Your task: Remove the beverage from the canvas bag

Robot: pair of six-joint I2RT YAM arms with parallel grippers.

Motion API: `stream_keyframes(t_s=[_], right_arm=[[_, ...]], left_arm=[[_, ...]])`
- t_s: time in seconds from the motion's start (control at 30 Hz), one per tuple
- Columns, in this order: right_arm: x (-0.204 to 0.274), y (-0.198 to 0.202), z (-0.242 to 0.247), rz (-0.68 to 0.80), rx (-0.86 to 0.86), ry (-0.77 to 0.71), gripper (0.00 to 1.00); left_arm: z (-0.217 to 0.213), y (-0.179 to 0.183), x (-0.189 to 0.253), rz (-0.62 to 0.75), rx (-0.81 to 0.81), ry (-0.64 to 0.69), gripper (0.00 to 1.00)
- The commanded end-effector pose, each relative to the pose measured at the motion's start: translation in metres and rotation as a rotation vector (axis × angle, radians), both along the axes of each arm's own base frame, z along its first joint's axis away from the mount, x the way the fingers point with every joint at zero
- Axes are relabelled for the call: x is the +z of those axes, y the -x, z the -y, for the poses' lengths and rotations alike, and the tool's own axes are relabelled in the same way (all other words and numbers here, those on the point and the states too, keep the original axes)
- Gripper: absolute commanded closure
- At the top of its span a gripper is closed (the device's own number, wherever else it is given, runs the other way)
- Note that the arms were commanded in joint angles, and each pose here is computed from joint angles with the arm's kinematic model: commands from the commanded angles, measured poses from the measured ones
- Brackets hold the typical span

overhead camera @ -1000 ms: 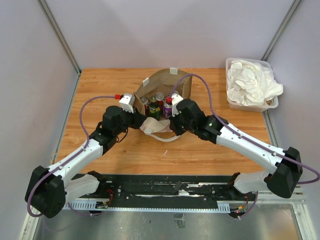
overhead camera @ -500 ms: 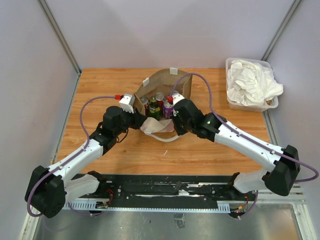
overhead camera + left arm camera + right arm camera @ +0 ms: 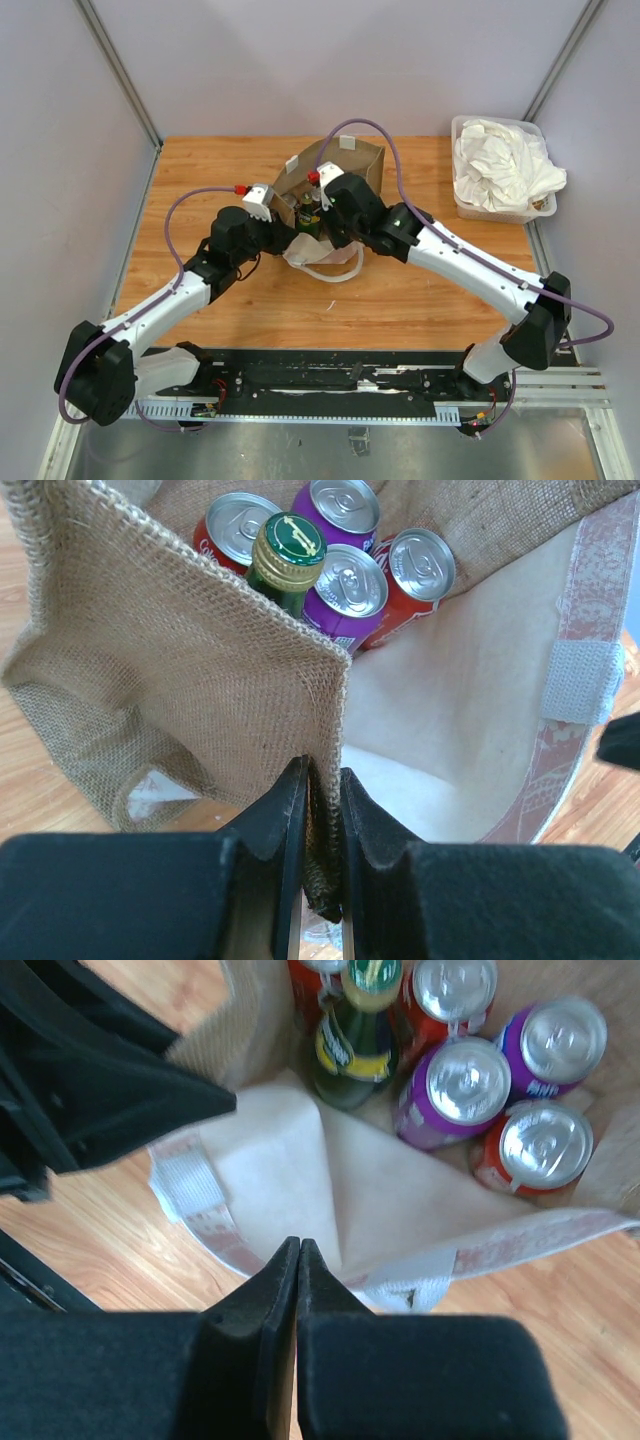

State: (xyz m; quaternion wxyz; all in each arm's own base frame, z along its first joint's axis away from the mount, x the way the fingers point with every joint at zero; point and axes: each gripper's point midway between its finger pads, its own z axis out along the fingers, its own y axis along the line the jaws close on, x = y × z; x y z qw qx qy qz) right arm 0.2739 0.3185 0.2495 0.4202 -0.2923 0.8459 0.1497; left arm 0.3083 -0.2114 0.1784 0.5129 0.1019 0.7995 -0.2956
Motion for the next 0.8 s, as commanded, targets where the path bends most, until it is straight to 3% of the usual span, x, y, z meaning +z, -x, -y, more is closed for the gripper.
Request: stream_keyframes(t_s=[0.0,0.33,0.77], right_arm=[[-0.035,0.006,0.021,-0.061,-0.053,0.083,0.99],[-0.1,0.009,0.104,-0.226,-0.277,0.114,0.99],[-0.11,-0.015,0.092,-0.255,-0.277,0.145,0.96]], left_arm=[[0.008,0.01,-0.024,-0.096,-0.044,-0.038,0.99],[0.01,0.011,-0.032,-0.109,-0.057,-0.041,0.99],[0.014,0.013,-0.043,-0.133,-0.076,-0.053,0.99]])
